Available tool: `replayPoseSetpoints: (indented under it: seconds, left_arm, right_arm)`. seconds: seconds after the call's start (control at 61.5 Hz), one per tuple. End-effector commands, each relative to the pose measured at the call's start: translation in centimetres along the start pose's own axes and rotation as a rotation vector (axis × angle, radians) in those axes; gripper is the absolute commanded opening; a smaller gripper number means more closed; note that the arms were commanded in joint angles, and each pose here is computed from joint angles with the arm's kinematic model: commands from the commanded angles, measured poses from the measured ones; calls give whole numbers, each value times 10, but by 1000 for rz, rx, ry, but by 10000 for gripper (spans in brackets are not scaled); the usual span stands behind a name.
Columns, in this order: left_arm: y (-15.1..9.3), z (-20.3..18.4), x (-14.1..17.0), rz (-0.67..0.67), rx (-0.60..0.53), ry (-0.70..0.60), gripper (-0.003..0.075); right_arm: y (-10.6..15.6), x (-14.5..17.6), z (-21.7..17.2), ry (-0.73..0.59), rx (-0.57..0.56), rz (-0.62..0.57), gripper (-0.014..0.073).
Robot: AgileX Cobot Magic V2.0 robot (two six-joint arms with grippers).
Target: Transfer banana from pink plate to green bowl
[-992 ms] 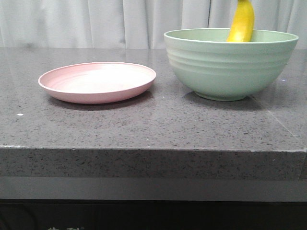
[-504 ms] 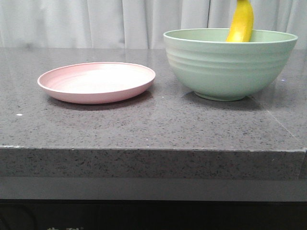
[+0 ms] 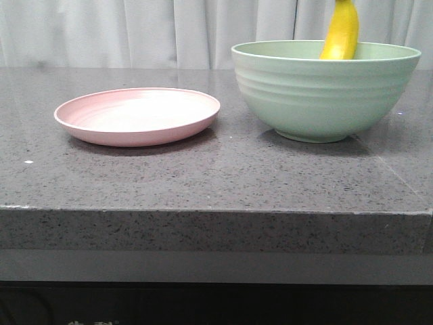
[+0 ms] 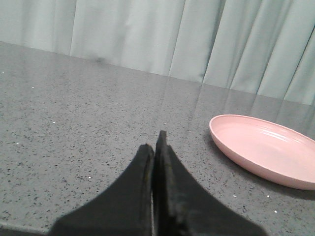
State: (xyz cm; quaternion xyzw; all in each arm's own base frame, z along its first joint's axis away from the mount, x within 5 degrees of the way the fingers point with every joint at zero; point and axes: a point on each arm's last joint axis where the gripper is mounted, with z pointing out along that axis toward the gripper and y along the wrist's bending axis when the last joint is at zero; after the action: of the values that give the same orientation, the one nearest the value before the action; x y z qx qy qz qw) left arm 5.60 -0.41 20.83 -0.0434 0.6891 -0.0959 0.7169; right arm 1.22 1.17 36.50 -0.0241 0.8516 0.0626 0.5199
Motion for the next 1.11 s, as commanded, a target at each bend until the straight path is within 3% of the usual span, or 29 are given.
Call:
replayPoseSetpoints:
  seconds: [0.0,1.09]
  left_arm:
    - [-1,-2,-8,-8,16,-107,-18]
    - [-1,-2,-8,86,15,-109,-18]
  right_arm:
    - [0,-11,-1,-66,1,2,-68]
    - [0,-11,-1,-66,1,2,-68]
